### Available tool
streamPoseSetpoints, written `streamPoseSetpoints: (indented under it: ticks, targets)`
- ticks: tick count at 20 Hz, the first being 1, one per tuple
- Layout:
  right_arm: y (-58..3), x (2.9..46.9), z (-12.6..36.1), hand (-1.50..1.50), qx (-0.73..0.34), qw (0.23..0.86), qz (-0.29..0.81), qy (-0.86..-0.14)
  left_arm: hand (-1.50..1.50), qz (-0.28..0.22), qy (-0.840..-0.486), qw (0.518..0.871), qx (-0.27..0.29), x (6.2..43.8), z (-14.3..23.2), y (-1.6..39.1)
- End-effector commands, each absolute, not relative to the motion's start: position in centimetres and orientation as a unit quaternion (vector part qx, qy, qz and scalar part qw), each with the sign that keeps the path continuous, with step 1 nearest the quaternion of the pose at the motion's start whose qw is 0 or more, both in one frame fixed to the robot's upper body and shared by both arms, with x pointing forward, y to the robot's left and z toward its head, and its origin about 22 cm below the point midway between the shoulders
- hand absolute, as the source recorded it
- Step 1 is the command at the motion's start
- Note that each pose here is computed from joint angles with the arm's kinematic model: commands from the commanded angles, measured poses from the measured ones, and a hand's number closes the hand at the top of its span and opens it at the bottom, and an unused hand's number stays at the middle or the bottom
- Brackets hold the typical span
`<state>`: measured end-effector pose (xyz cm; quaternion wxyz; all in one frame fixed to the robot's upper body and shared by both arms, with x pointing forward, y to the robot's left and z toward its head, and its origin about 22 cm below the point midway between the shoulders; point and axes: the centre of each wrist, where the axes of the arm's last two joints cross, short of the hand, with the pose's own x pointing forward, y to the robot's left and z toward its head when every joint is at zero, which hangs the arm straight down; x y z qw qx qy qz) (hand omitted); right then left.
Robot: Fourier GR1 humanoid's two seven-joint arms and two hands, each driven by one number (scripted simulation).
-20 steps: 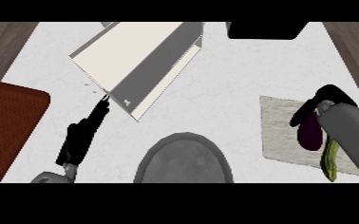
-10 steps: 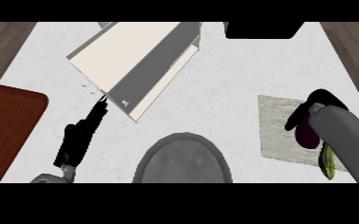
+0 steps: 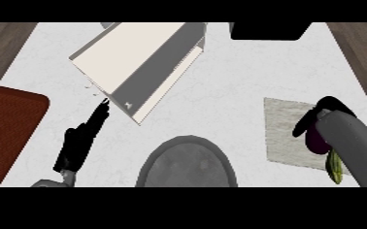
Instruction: Pick the eggplant from the placemat and place it in the tiered shelf
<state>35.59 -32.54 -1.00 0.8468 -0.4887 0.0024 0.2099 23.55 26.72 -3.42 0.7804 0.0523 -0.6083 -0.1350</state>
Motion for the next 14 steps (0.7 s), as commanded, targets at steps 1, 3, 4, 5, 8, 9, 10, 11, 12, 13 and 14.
streamPoseSetpoints:
  ticks: [1, 3, 4, 5, 8, 9, 10, 11, 12, 13, 14]
  targets:
    - [-31.8, 35.3, -2.6, 1.5, -0.502, 0.845, 0.173, 0.067, 0.0, -0.133, -0.61, 0.779, 0.053, 23.5, -2.7, 27.2]
    - [-29.7, 35.6, -1.7, 1.5, -0.497, 0.84, 0.213, 0.044, 0.0, -0.135, -0.607, 0.781, 0.059, 24.4, -3.5, 26.4]
    - [-32.6, 35.7, -1.7, 1.5, -0.486, 0.843, 0.226, 0.042, 0.0, -0.134, -0.613, 0.777, 0.053, 23.4, -3.8, 27.2]
    - [-30.0, 35.8, -2.2, 1.5, -0.485, 0.846, 0.22, 0.018, 0.0, -0.128, -0.613, 0.778, 0.054, 24.3, -4.1, 25.4]
    - [-29.9, 36.0, -2.7, 1.5, -0.496, 0.84, 0.221, 0.015, 0.0, -0.133, -0.612, 0.778, 0.055, 24.2, -3.4, 27.3]
    - [-31.8, 36.1, -2.4, 1.5, -0.501, 0.838, 0.216, 0.012, 0.0, -0.136, -0.614, 0.776, 0.043, 24.3, -2.6, 26.0]
    - [-32.1, 36.4, -1.8, 1.5, -0.505, 0.834, 0.221, 0.011, 0.0, -0.134, -0.608, 0.781, 0.049, 25.8, -3.0, 25.7]
    - [-29.4, 35.1, -3.6, 1.5, -0.513, 0.829, 0.222, 0.016, 0.0, -0.132, -0.605, 0.784, 0.043, 24.1, -3.3, 26.1]
    - [-31.9, 34.1, -3.6, 1.5, -0.523, 0.822, 0.223, 0.012, 0.0, -0.123, -0.609, 0.782, 0.047, 22.4, -4.2, 25.6]
    - [-31.5, 35.0, -3.4, 1.5, -0.538, 0.813, 0.22, 0.02, 0.0, -0.133, -0.61, 0.78, 0.047, 22.6, -2.6, 26.5]
    - [-31.2, 35.8, -2.0, 1.5, -0.547, 0.809, 0.214, 0.01, 0.0, -0.134, -0.611, 0.779, 0.04, 24.3, -2.7, 27.4]
